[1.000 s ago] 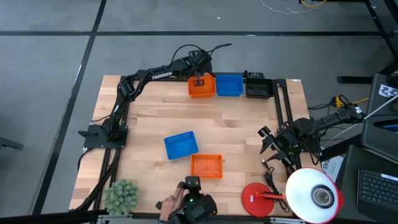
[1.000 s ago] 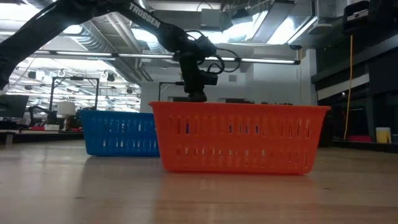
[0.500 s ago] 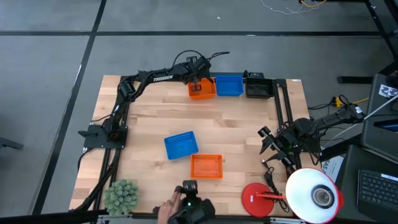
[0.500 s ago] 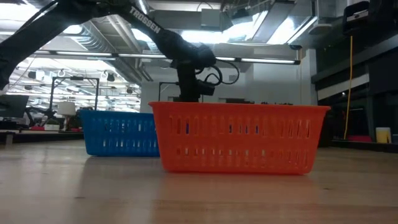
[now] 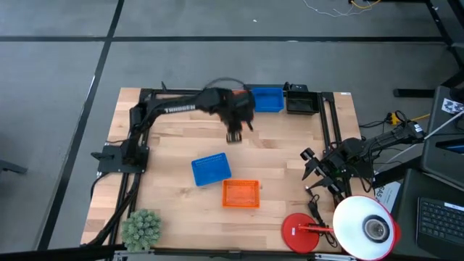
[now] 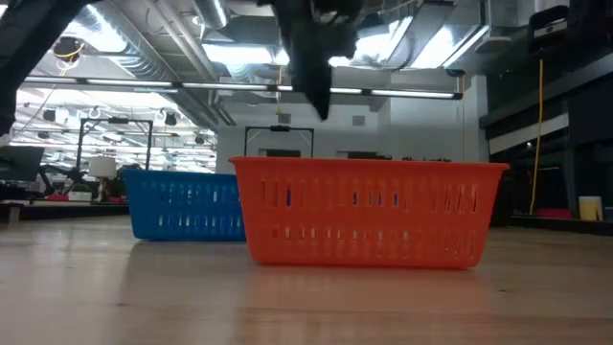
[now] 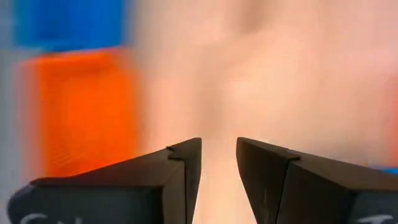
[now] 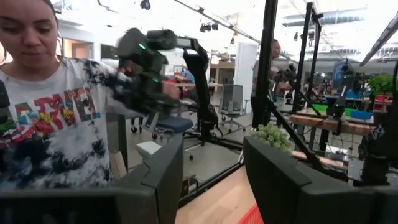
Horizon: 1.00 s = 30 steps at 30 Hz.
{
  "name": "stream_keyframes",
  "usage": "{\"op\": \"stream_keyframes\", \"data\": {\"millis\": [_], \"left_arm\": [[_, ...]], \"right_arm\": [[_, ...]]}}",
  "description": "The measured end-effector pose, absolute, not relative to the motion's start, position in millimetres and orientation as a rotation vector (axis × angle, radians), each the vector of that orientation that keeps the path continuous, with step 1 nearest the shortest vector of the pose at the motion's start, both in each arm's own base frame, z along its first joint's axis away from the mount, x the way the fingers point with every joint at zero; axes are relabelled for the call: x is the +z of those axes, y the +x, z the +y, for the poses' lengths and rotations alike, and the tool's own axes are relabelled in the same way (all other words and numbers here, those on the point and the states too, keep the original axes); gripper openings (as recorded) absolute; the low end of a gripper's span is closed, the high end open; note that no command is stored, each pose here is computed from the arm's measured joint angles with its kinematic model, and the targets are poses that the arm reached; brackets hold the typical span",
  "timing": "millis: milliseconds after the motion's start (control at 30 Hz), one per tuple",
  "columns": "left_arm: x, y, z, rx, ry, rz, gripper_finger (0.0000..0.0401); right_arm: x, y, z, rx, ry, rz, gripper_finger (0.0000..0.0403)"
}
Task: Stack baskets by color
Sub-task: Stack the bottom blue bin on top of the top blue bin
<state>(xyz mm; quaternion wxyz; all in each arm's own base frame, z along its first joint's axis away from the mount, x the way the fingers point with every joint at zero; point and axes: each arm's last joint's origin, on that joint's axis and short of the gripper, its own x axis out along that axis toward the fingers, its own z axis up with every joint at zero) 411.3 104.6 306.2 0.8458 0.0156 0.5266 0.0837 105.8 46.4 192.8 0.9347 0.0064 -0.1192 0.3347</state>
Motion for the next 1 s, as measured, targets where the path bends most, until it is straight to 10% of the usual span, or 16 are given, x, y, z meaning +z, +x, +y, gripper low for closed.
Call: {"op": "stream_keyframes", "data": {"millis": [367, 767, 1000], "left_arm": [[282, 425, -12, 0.015, 0.018, 1.21, 0.0094], [197, 377, -18, 0.125, 0.066, 1.67, 0.0094], [224, 362, -7, 0.175, 0.057, 1.607, 0.0094]], "right_arm": [[189, 106, 47, 0.712, 0.018, -0.204, 0.0168], [189, 105, 48, 0.749, 0.039, -0.195, 0.0168], [189, 105, 48, 0.748, 0.035, -0.197, 0.0168]]}}
